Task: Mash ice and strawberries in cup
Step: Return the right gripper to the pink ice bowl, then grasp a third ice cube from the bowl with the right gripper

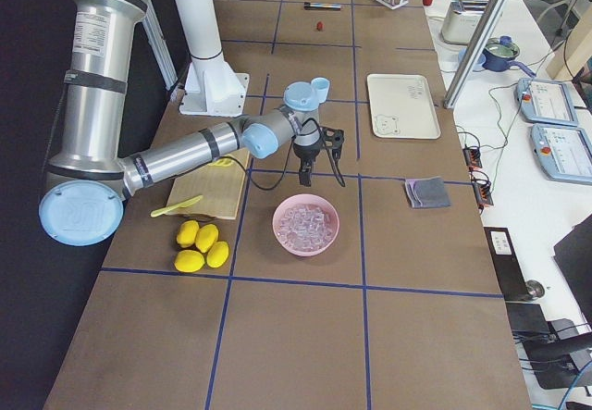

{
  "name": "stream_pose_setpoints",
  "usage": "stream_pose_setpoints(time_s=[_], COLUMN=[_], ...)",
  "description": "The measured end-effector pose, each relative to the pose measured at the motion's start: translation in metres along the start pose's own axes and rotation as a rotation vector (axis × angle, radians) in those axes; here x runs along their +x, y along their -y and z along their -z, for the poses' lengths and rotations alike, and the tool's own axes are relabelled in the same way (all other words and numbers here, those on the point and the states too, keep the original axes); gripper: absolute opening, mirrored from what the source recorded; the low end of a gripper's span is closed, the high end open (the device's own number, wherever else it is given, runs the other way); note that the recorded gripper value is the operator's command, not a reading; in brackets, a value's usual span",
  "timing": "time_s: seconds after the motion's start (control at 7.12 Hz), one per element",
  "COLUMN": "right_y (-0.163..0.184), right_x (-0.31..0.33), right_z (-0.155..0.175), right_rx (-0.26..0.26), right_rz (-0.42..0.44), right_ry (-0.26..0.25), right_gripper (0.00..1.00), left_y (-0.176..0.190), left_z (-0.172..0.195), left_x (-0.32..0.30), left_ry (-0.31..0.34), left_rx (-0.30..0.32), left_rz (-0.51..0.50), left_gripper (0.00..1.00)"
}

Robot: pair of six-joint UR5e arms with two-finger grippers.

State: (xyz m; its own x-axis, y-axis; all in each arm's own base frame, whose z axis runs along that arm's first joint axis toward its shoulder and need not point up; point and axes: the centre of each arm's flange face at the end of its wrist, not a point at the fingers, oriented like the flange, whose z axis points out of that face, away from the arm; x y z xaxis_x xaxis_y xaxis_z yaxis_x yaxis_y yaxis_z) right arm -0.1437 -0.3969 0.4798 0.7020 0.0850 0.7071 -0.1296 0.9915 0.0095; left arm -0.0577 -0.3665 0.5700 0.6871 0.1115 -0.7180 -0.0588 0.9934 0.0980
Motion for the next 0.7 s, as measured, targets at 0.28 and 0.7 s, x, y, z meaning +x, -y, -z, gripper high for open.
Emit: stream_pose_setpoints(time_s=[0.28,0.7], right_y=[-0.007,0.0], right_x=[0.039,0.069], right_z=[-0.014,-0.052], right_rx=[-0.021,-0.032], right_rz=[0.04,0.235], right_ry=[-0.052,-0.084], right_gripper=[1.0,1.0], left_y=[0.0,0.0], left_z=[0.001,0.001], left_x=[0.001,0.006], left_ry=[-0.002,-0.046], left_rx=[0.004,0.008], left_rz=[-0.004,-0.005], left_gripper=[1.0,1.0])
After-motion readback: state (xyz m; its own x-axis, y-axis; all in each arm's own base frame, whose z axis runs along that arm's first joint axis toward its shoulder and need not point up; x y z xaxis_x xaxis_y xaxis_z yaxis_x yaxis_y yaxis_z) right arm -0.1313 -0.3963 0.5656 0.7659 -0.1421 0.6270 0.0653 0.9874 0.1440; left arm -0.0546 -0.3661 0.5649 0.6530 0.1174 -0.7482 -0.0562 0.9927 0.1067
